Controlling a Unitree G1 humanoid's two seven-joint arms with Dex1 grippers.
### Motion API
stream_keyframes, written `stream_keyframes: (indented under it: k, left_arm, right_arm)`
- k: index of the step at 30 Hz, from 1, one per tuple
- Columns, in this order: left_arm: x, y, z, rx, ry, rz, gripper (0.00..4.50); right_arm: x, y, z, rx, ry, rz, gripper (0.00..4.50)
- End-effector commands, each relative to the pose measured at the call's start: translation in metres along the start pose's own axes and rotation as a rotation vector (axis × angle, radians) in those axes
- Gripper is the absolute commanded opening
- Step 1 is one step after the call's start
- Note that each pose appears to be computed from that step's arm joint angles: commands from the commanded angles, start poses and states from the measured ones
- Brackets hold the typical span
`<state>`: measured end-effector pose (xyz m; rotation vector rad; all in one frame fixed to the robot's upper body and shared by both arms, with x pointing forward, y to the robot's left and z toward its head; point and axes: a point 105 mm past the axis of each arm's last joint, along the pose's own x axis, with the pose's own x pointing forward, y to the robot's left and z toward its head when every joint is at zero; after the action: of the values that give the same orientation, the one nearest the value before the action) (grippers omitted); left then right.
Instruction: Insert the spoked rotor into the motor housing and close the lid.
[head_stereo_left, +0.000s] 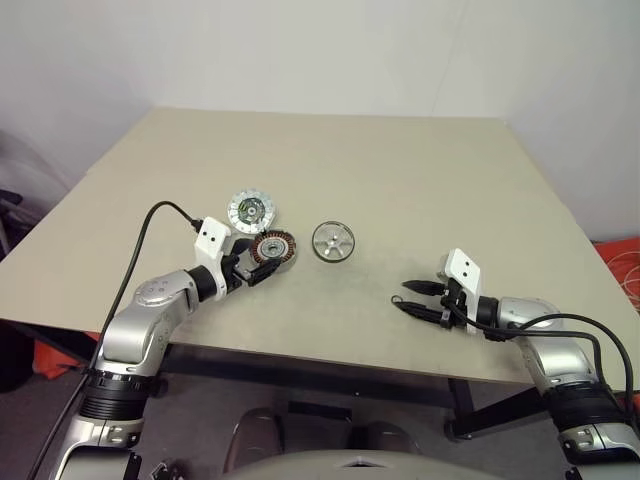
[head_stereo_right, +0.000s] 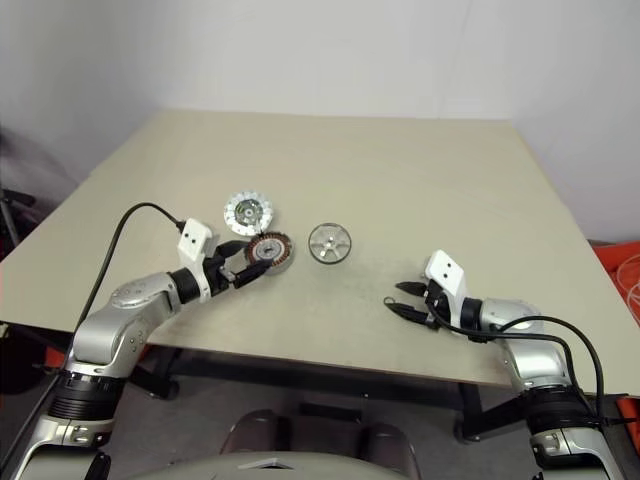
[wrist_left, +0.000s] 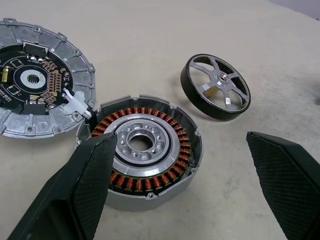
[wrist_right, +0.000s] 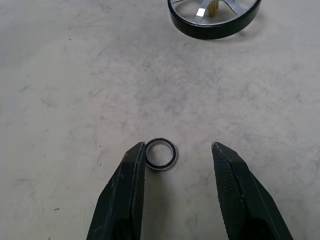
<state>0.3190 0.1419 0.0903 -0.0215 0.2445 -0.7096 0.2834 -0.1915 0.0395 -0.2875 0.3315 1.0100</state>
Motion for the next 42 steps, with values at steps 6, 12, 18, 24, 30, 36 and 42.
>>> stream_keyframes:
  k: [6, 12, 18, 24, 30, 36, 42]
  left_arm:
    - [-0.004, 0.004, 0.014, 0.044, -0.037, 0.012, 4.39]
    - [-0.004, 0.003, 0.013, 0.042, -0.034, 0.011, 4.39]
    - [-0.003, 0.003, 0.011, 0.038, -0.032, 0.010, 4.39]
    - [-0.002, 0.002, 0.008, 0.032, -0.029, 0.007, 4.39]
    - [0.000, -0.002, 0.005, 0.027, -0.024, -0.001, 4.39]
    - [0.001, -0.008, 0.001, 0.019, -0.016, -0.013, 4.39]
    - [0.002, -0.009, -0.002, 0.014, -0.009, -0.017, 4.39]
  right_arm:
    - [0.000, 0.012, 0.003, -0.036, -0.005, 0.034, 2.34]
    - [0.001, 0.013, -0.003, -0.030, 0.005, 0.036, 2.34]
    - [-0.001, 0.009, -0.008, -0.032, 0.012, 0.032, 2.34]
    - [0.005, 0.002, 0.003, -0.035, -0.041, 0.008, 2.34]
    - [0.013, 0.004, 0.011, -0.039, -0.072, 0.016, 2.34]
    - [0.020, 0.003, 0.018, -0.040, -0.094, 0.006, 2.34]
    - [0.021, 0.001, 0.027, -0.040, -0.123, -0.001, 2.34]
